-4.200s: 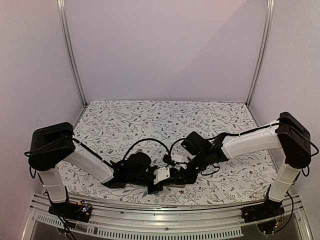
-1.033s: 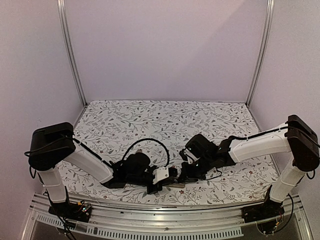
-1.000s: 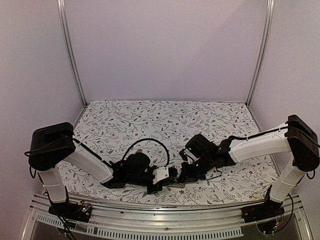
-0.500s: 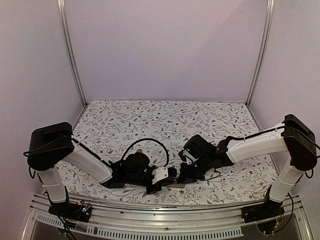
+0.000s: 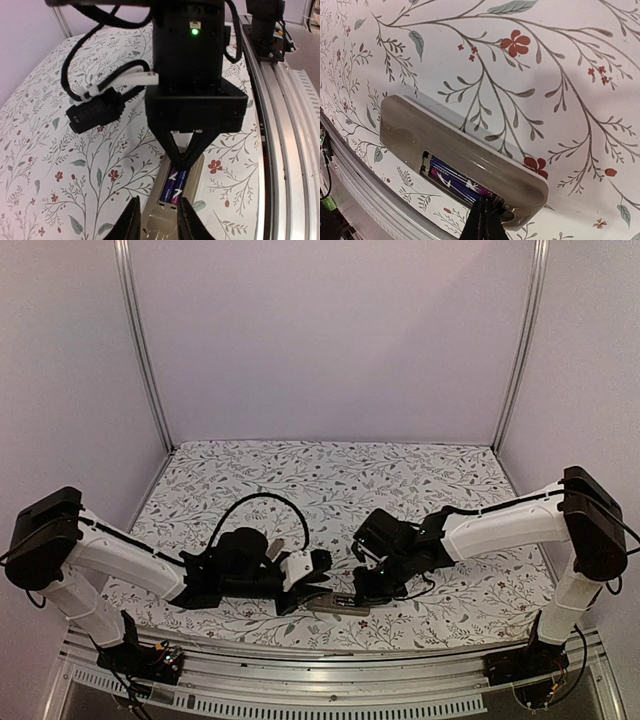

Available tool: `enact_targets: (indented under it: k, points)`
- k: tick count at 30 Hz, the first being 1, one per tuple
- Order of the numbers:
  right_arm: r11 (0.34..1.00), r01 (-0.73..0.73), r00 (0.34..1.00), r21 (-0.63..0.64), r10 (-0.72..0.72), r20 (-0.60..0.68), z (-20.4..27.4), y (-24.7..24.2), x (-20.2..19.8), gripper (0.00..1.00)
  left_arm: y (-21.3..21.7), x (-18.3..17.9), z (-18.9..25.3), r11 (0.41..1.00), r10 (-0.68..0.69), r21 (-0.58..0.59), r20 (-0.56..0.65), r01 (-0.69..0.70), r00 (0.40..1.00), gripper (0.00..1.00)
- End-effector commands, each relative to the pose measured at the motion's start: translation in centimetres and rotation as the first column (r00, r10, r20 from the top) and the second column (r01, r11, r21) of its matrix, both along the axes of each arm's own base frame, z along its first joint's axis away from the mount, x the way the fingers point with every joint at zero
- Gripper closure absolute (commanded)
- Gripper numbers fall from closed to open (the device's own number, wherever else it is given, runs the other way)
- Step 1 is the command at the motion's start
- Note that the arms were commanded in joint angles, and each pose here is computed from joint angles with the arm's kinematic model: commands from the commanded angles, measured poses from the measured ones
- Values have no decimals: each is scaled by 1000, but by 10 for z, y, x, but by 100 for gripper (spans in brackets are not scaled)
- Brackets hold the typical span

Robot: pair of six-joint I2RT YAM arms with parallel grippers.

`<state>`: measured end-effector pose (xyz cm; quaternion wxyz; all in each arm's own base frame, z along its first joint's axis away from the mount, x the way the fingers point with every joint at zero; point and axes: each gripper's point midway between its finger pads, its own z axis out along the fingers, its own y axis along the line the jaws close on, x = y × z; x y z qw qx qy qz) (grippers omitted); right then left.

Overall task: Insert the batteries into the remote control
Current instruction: Load the battery into the battery compartment.

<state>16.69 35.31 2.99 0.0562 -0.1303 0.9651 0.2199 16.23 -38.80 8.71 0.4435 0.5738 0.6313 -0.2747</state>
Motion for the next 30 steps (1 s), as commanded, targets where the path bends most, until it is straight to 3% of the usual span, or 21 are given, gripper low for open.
enact_targets:
  k: [1,8,15,21,25,28,30]
  points:
    - [957,-27,1000,-289,26,-5,-56,-50,-11,97,21,14,13,992,118,-35,-24,-118,993,74]
    - [890,-100,990,-446,131,40,-65,-45,-11,93,35,14,15,984,166,-56,-34,-168,986,74]
    - [907,-90,988,-412,132,76,-51,-37,-6,94,47,19,36,970,209,-126,0,-207,978,74]
    - [970,-148,972,-192,179,153,-6,11,5,90,61,23,57,943,258,-215,-8,-253,966,69]
    - [967,-251,933,29,234,272,51,52,14,85,79,48,66,888,397,-243,-22,-390,918,54]
    - [940,-308,901,144,240,361,90,64,19,74,97,82,58,813,538,-195,-107,-549,836,38]
    - [938,-302,892,170,216,396,102,58,27,57,111,108,39,749,641,-83,-157,-657,751,28]
